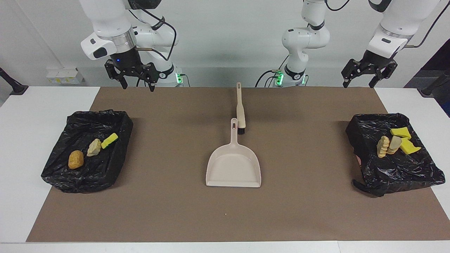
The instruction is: Sweep and dump trash in bin
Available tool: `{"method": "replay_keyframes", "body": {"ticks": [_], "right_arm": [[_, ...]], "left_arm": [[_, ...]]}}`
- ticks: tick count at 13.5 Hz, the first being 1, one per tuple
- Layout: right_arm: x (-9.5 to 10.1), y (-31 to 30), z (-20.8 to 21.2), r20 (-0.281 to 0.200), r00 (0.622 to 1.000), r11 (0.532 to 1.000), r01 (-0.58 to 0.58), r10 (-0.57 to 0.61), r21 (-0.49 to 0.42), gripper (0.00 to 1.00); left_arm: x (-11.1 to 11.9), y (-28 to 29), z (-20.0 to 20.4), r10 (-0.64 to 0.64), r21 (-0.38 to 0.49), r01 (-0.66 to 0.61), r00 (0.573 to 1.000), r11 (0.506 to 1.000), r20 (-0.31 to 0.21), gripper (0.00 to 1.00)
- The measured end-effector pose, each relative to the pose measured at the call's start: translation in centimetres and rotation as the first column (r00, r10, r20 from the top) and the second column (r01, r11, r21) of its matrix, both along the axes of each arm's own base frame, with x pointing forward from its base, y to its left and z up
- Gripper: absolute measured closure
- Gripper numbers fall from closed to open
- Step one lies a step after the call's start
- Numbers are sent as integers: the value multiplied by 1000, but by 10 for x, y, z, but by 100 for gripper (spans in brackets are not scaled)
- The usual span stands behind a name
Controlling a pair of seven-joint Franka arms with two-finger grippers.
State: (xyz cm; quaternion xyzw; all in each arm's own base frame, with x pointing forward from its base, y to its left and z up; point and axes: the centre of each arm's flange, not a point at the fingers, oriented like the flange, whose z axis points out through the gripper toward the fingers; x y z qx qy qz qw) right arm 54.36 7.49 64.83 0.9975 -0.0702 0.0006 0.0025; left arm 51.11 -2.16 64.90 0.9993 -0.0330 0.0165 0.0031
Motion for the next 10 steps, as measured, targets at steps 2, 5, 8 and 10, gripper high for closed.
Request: {"method": "replay_keyframes", "body": {"ticks": [2, 5, 8, 10], "right_arm": [[0, 0, 0, 0, 1000, 1000, 0, 0, 0, 0], [0, 0, 0, 0, 1000, 1000, 0, 0, 0, 0], [0, 0, 0, 0, 1000, 1000, 0, 0, 0, 0], [0, 0, 0, 0, 1000, 1000, 0, 0, 0, 0]], "left_arm": [[0, -1, 0, 10, -1, -10, 1000, 1000, -1, 0], [-1, -3, 0, 40, -4, -40, 999, 999, -2, 0], [-3, -6, 0, 40, -23, -40, 999, 999, 0, 0], [-1, -8, 1, 45, -33, -45, 999, 998, 12, 0]]}}
